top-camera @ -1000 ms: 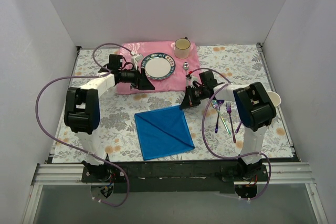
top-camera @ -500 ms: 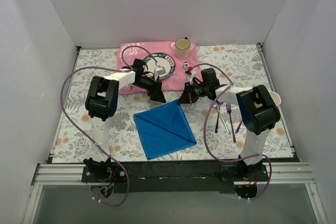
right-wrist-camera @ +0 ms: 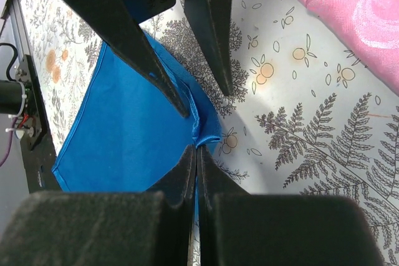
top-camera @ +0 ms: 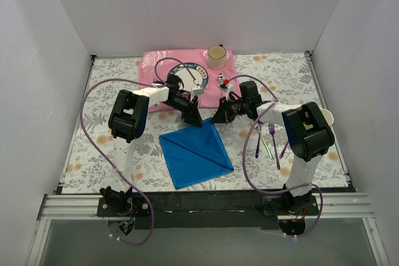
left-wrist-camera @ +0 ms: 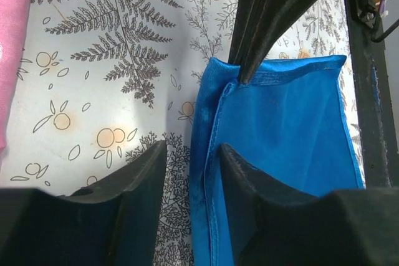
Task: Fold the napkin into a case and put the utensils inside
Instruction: Pick up the upper triangle-folded napkin from the center of the board.
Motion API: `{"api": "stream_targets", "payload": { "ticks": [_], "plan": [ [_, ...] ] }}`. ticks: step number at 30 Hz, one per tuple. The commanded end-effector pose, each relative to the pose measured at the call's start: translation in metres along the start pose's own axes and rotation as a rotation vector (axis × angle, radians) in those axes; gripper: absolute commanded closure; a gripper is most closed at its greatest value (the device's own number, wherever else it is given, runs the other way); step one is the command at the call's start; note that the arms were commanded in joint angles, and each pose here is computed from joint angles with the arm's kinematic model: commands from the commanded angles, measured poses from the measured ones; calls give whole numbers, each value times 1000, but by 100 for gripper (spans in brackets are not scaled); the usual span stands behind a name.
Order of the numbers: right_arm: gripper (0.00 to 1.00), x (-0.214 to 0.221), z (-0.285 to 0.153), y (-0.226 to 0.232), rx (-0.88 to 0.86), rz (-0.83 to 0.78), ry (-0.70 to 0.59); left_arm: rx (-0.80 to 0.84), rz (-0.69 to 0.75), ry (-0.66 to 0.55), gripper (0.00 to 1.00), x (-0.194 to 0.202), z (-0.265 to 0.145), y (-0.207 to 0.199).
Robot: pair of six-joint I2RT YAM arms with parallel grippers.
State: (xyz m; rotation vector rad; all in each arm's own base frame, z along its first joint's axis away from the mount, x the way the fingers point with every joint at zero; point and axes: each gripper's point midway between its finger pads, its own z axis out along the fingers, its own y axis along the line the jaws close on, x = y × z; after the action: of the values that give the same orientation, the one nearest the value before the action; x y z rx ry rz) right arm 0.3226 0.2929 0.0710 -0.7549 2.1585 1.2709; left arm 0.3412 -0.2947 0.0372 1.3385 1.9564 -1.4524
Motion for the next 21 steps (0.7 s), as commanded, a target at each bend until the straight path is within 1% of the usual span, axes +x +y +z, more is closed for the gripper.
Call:
{"api": "stream_targets", "payload": {
  "ticks": [1, 2, 3, 6, 8, 11, 12, 14, 15, 16, 18, 19, 20, 21],
  "plan": [
    [99, -15, -6, 12, -25, -76, -41, 52, 79, -41, 66, -12, -2, -11],
    [99, -15, -6, 11, -21, -74, -41, 62, 81, -41, 70, -11, -2, -14],
    [99, -15, -6, 10, -18, -75, -41, 69, 83, -44, 71, -11, -2, -16],
    [99, -16, -6, 10, -17, -75, -40, 92, 92, -53, 75, -9, -2, -21],
    [99, -17, -5, 10, -17, -77, -39, 101, 101, -54, 76, -7, -2, -22],
    [99, -15, -5, 8, -15, -75, -32, 106, 112, -52, 82, -4, -1, -24],
    [99, -15, -6, 8, -14, -76, -30, 106, 115, -52, 90, -4, -2, -25],
    [99, -14, -6, 8, -12, -77, -23, 99, 131, -51, 98, -3, -2, -24],
    [98, -15, -6, 8, -10, -78, -21, 94, 136, -47, 100, -2, -2, -24],
    [83, -15, -6, 8, -5, -71, -12, 90, 142, -43, 100, -1, -2, -25],
    [69, -15, -7, 7, 4, -82, 3, 73, 163, -42, 100, -2, -4, -23],
    [49, -21, -8, 6, 12, -88, 5, 72, 169, -42, 100, -2, -4, -25],
    [41, -17, -10, 5, 17, -84, 30, 66, 176, -41, 100, -3, -4, -24],
    [31, -20, -10, 7, 13, -93, 35, 64, 182, -41, 100, -3, -4, -24]
  ]
}}
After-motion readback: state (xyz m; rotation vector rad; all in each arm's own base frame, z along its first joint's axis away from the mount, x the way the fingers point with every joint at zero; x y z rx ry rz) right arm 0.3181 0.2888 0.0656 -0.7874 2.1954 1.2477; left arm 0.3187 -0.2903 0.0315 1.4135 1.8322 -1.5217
